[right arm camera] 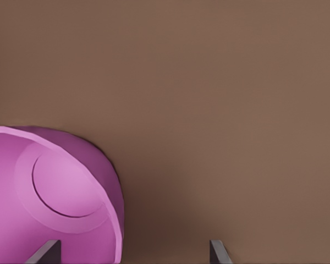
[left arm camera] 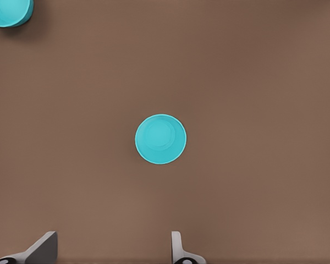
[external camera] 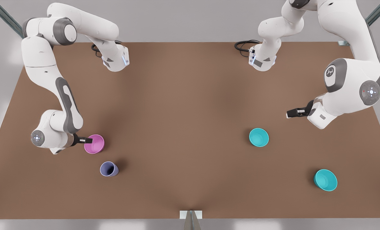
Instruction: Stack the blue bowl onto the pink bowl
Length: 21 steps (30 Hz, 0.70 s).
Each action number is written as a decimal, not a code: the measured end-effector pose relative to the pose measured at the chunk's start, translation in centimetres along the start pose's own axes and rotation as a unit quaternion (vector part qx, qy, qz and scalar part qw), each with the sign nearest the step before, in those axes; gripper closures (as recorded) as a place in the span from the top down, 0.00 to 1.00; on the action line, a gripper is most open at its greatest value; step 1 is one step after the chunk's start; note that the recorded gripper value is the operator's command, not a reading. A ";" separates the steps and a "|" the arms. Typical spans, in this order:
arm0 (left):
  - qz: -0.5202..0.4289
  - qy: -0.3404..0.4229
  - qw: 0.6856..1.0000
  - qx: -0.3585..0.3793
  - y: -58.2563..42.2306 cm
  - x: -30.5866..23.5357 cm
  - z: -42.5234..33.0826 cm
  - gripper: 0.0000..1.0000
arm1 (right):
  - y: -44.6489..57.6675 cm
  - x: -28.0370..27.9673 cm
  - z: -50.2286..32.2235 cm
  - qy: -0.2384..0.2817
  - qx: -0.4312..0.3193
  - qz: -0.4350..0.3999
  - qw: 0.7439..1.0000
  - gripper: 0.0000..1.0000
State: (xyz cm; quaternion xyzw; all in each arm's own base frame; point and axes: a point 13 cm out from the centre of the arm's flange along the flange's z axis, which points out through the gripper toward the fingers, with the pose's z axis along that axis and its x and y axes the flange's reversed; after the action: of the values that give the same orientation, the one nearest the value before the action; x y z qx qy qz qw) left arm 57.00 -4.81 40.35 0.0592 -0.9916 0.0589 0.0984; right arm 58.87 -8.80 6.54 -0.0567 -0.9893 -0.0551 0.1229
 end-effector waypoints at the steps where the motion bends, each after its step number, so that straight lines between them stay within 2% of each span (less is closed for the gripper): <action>1: 0.000 0.000 1.000 0.000 0.0 0.0 0.0 1.00 | 0.2 -0.1 0.5 0.000 -0.001 -0.001 1.000 1.00; 2: 0.000 0.000 1.000 0.000 0.0 0.0 0.0 1.00 | 0.3 -0.2 0.8 -0.001 -0.002 -0.002 1.000 0.93; 3: -0.001 0.000 1.000 0.000 0.0 0.0 0.0 1.00 | 0.4 -0.3 1.2 -0.001 -0.003 -0.003 1.000 0.54; 4: -0.001 0.000 1.000 0.000 0.0 0.0 0.0 1.00 | 0.5 -0.4 1.5 -0.002 -0.005 -0.004 1.000 0.30; 5: -0.002 0.000 1.000 0.000 0.0 0.0 0.0 1.00 | 0.6 -0.5 1.7 -0.002 -0.006 -0.004 1.000 0.21; 14: -0.002 -0.001 1.000 -0.001 -0.1 0.0 -0.1 1.00 | 3.5 -2.1 -0.9 -0.019 -0.051 -0.004 0.999 0.21; 21: -0.003 0.000 1.000 -0.002 0.0 0.0 0.0 1.00 | 14.7 -0.9 -6.0 -0.008 -0.159 -0.014 0.987 0.21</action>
State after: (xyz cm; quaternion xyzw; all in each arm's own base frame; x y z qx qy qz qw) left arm 56.97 -4.83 40.35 0.0624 -0.9915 0.0565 0.0988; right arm 62.98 4.85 13.54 -0.0617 -0.9696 -0.2130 0.1039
